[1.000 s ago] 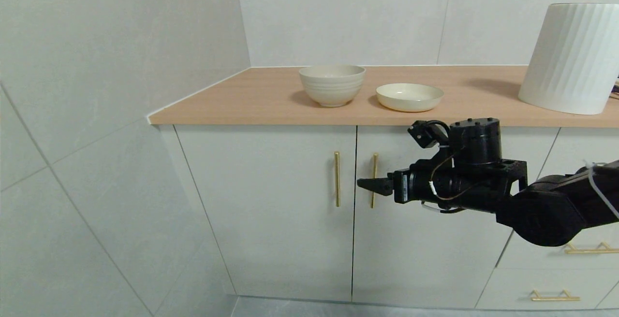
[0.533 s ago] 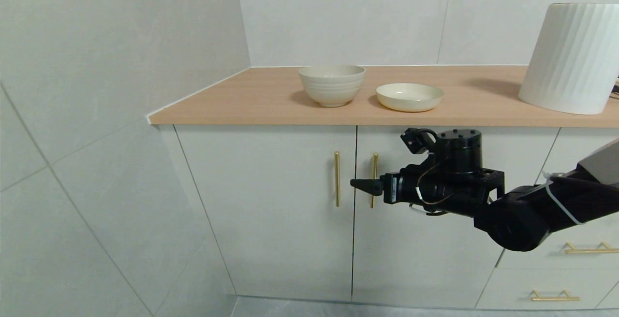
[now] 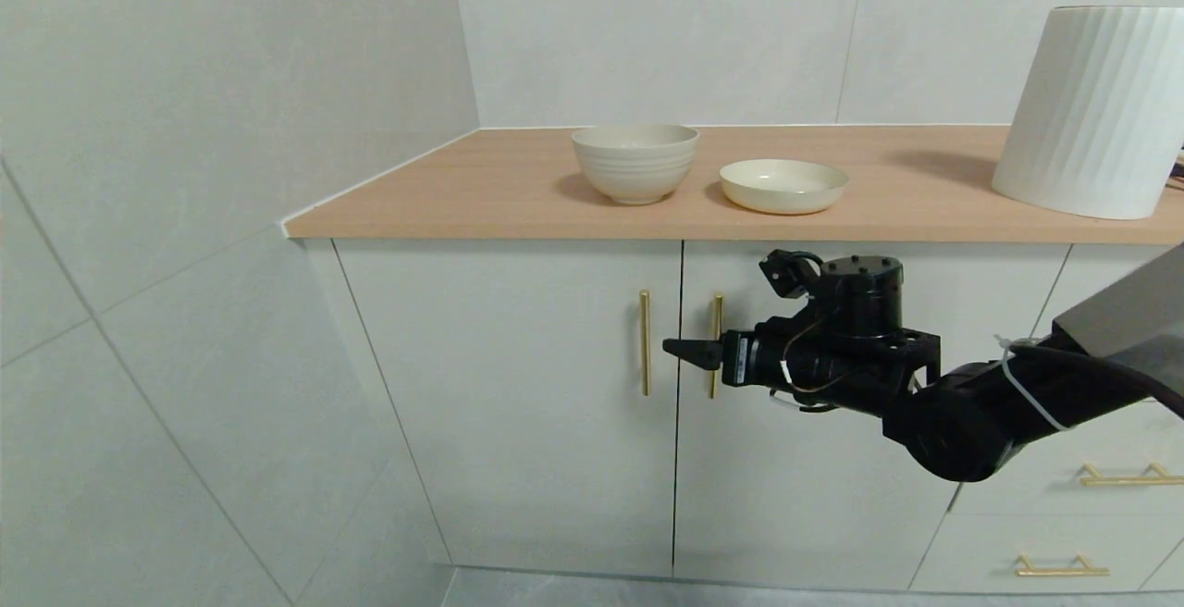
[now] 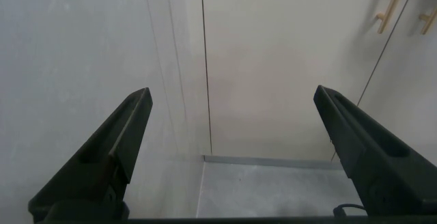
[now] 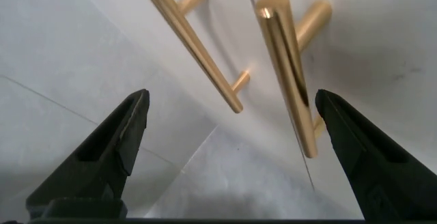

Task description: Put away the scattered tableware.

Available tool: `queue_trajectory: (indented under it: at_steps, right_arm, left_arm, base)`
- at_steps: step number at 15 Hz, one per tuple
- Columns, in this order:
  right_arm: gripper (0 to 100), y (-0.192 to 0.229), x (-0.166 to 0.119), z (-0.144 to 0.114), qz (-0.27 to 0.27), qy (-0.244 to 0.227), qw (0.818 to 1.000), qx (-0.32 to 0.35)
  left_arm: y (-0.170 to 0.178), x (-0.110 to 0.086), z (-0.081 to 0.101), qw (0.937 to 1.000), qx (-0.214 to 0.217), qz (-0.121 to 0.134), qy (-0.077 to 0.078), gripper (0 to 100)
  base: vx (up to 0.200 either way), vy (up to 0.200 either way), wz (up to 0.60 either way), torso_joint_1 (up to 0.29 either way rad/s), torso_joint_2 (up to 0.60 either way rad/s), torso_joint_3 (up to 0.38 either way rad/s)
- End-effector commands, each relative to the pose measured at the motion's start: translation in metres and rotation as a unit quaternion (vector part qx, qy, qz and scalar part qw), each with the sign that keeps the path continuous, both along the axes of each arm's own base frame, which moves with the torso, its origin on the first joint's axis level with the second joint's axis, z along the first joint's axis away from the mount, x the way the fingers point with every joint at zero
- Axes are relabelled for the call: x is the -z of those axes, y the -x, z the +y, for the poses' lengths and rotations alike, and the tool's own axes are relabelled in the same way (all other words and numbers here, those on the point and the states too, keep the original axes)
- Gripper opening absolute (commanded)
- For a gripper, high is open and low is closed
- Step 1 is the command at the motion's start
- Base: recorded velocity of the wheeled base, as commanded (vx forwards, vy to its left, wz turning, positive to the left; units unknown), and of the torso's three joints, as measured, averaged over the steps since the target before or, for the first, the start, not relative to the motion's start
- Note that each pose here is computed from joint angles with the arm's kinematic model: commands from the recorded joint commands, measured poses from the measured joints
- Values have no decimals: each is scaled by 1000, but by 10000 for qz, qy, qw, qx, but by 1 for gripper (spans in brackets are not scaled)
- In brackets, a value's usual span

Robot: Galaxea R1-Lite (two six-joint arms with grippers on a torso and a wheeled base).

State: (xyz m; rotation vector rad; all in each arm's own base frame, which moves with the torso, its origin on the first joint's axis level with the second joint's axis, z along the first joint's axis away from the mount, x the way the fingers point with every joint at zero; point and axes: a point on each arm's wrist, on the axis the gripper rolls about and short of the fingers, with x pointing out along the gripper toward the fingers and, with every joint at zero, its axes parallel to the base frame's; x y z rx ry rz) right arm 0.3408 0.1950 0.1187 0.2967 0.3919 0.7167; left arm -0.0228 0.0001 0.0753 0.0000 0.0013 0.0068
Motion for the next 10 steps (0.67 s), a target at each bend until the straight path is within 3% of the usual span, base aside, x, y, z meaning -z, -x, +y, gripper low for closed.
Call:
queue_trajectory:
  at_steps: [1,10]
  right_arm:
    - [100,-2,7,1,76,37,10000,10]
    - [100,-1,13,13,44,-304,9995,-60]
  left_arm:
    - [0,0,0,10000,-4,1,0,100]
    - [0,0,0,10000,-4,9,0,100]
  base:
    - [0,0,0,0,0,0]
    - [0,0,0,0,0,0]
